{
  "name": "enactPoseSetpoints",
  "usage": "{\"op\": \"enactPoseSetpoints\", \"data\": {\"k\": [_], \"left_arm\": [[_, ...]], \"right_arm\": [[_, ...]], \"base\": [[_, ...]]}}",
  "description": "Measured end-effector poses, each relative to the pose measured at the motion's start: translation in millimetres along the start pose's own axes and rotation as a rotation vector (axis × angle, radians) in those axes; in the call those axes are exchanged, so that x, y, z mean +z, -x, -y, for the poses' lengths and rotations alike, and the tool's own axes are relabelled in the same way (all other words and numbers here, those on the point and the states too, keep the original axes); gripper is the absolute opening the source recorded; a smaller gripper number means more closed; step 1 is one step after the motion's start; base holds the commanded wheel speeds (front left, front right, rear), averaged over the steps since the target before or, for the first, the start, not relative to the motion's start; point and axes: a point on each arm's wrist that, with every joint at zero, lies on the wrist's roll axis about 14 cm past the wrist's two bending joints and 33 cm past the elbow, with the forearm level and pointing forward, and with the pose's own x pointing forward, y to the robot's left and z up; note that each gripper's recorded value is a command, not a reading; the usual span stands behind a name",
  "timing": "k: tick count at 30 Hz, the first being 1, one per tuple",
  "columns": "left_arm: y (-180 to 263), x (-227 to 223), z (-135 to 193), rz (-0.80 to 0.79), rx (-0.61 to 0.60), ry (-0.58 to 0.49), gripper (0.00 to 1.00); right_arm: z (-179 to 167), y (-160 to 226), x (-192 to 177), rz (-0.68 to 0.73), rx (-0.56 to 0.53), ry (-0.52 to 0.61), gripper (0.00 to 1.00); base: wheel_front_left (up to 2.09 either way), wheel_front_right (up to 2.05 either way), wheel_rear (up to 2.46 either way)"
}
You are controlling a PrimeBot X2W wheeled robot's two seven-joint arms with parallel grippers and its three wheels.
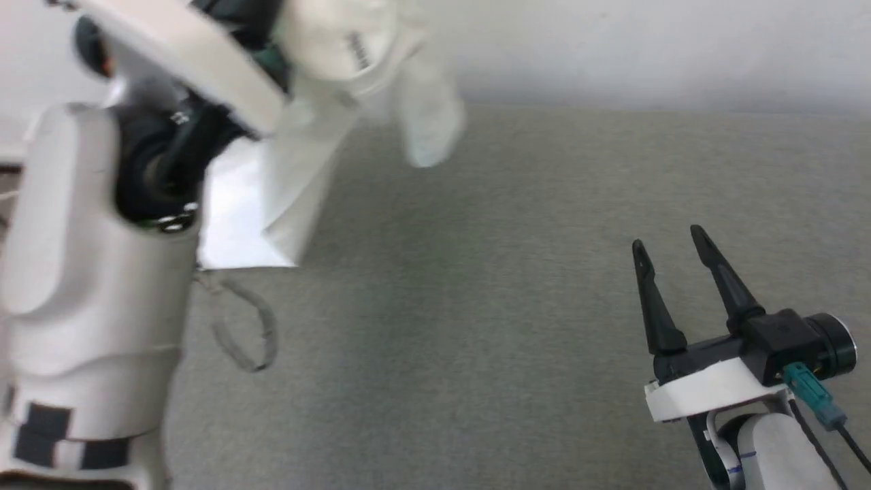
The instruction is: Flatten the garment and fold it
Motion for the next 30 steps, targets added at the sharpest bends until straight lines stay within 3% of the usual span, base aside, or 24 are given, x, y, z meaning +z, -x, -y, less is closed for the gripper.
{"op": "enactPoseSetpoints", "data": {"k": [7, 10, 13, 18, 23, 27, 28, 29, 30], "left_arm": [[-43, 24, 109, 0.199, -0.257, 0.098, 0.00], [-52, 21, 135, 0.254, -0.316, 0.153, 0.00], [-57, -3, 138, 0.249, -0.315, 0.202, 0.00], [-36, -137, 107, -0.055, -0.186, 0.293, 0.00], [50, -271, 76, -0.453, -0.052, 0.270, 0.00], [110, -320, 67, -0.641, -0.007, 0.205, 0.00], [118, -324, 66, -0.655, -0.001, 0.193, 0.38], [121, -324, 65, -0.650, 0.011, 0.193, 1.00], [123, -322, 63, -0.635, 0.023, 0.195, 1.00]], "right_arm": [[53, 30, 17, 0.026, -0.169, 0.015, 1.00], [70, 44, 19, 0.024, -0.226, 0.027, 1.00], [81, 54, 20, 0.016, -0.265, 0.036, 1.00], [91, 63, 13, -0.008, -0.301, 0.043, 1.00], [86, 58, 5, -0.030, -0.284, 0.034, 1.00], [76, 53, -5, -0.056, -0.249, 0.030, 1.00], [72, 53, -8, -0.064, -0.238, 0.030, 1.00], [69, 52, -10, -0.072, -0.230, 0.027, 1.00], [67, 52, -12, -0.076, -0.222, 0.027, 1.00]], "base": [[0.00, 0.00, 0.00], [0.00, 0.00, 0.00], [0.00, 0.00, 0.00], [0.00, 0.00, 0.00], [0.00, 0.00, 0.00], [0.00, 0.00, 0.00], [0.00, 0.00, 0.00], [0.00, 0.00, 0.00], [0.00, 0.00, 0.00]]}}
